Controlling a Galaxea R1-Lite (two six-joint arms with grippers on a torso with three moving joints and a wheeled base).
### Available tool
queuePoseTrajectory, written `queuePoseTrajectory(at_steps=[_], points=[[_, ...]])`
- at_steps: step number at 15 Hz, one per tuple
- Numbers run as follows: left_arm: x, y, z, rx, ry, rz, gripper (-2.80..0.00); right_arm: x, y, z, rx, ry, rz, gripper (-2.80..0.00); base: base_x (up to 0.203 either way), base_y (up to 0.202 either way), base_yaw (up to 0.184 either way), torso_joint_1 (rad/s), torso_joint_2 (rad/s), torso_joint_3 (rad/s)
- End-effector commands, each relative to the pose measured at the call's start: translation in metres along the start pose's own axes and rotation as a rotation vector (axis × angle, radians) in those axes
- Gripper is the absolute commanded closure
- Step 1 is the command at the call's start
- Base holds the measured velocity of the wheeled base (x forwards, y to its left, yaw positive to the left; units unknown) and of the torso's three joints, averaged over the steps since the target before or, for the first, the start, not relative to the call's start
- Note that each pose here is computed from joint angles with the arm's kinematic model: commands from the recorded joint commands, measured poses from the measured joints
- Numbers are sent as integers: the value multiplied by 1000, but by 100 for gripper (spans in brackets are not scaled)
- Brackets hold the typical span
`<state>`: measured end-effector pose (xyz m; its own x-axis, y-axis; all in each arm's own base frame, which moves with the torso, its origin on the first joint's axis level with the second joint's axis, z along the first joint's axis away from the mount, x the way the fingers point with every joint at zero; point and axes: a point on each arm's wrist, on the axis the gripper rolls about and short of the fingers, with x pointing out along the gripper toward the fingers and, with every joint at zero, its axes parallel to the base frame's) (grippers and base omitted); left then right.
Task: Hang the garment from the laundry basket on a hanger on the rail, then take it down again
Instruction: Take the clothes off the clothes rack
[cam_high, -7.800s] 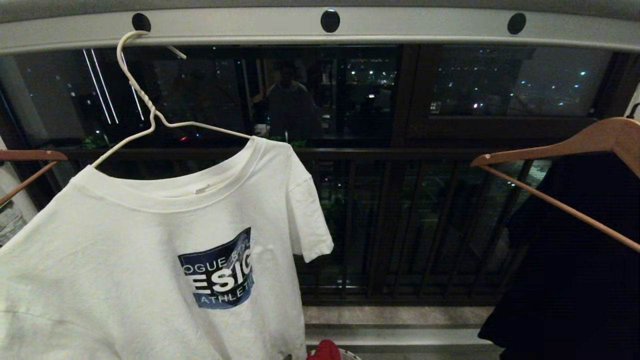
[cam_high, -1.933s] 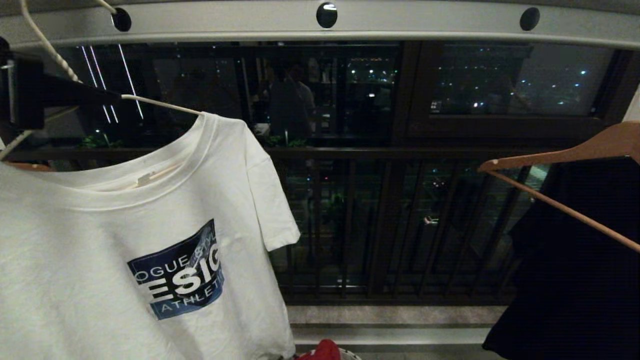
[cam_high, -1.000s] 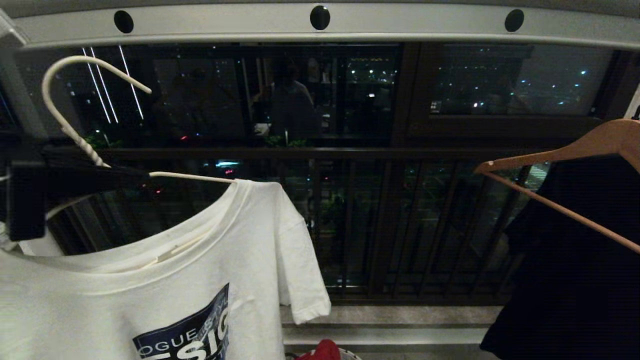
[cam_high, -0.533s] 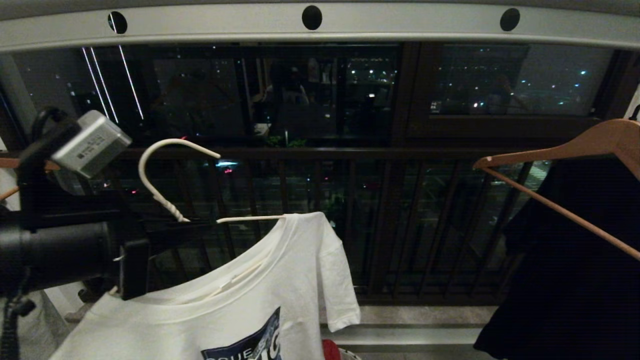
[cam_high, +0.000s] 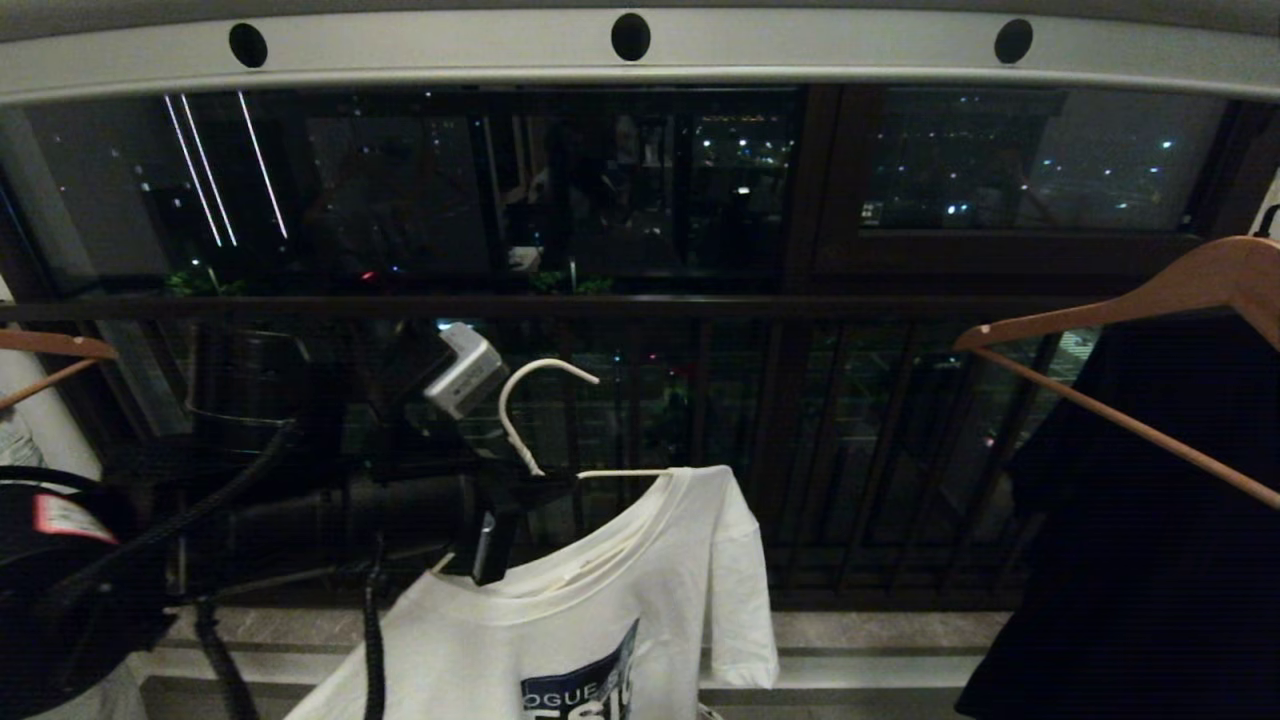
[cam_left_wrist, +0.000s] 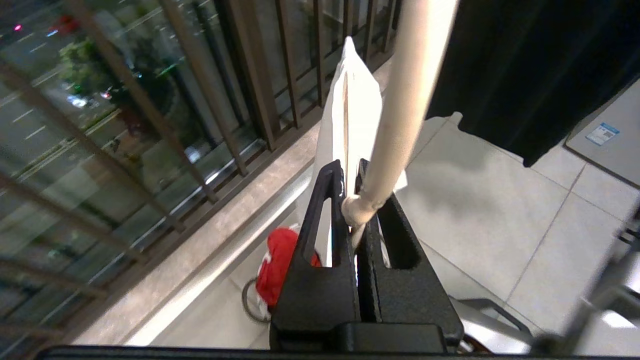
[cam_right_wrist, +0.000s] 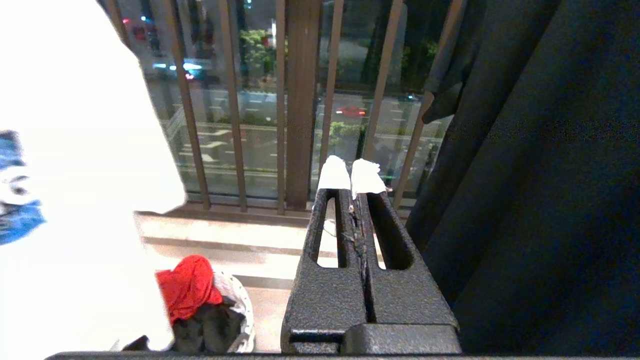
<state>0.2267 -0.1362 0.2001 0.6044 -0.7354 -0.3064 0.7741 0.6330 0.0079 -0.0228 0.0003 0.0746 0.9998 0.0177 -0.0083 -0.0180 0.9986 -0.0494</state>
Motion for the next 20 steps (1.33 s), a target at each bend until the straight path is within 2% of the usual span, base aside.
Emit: queuePoseTrajectory(at_steps=[1,3,6,8,13,15,17,18,20], points=[[50,12,-16,-23,61,-15,0,0,0,0,-1,2,1,0,0,0,0,0,0,0],[63,20,-12,-47,41,1,0,0,0,0,-1,3,1,0,0,0,0,0,0,0],[65,28,-16,-60,51,22,0,0,0,0,-16,3,2,0,0,0,0,0,0,0],[64,28,-15,-52,49,25,0,0,0,0,-30,4,6,0,0,0,0,0,0,0],[59,27,-11,-47,33,25,0,0,0,0,-6,2,1,0,0,0,0,0,0,0],[55,25,-7,-43,21,25,0,0,0,-1,-40,5,0,0,0,0,0,0,0,0],[51,25,-3,-43,4,28,0,0,0,0,-30,2,-13,0,0,0,0,0,0,0],[48,23,-3,-41,3,28,0,-1,-1,5,-23,-8,-14,0,0,0,0,0,0,0],[48,23,-4,-42,6,25,0,-6,-2,35,-20,-38,-16,0,0,0,0,0,0,0]])
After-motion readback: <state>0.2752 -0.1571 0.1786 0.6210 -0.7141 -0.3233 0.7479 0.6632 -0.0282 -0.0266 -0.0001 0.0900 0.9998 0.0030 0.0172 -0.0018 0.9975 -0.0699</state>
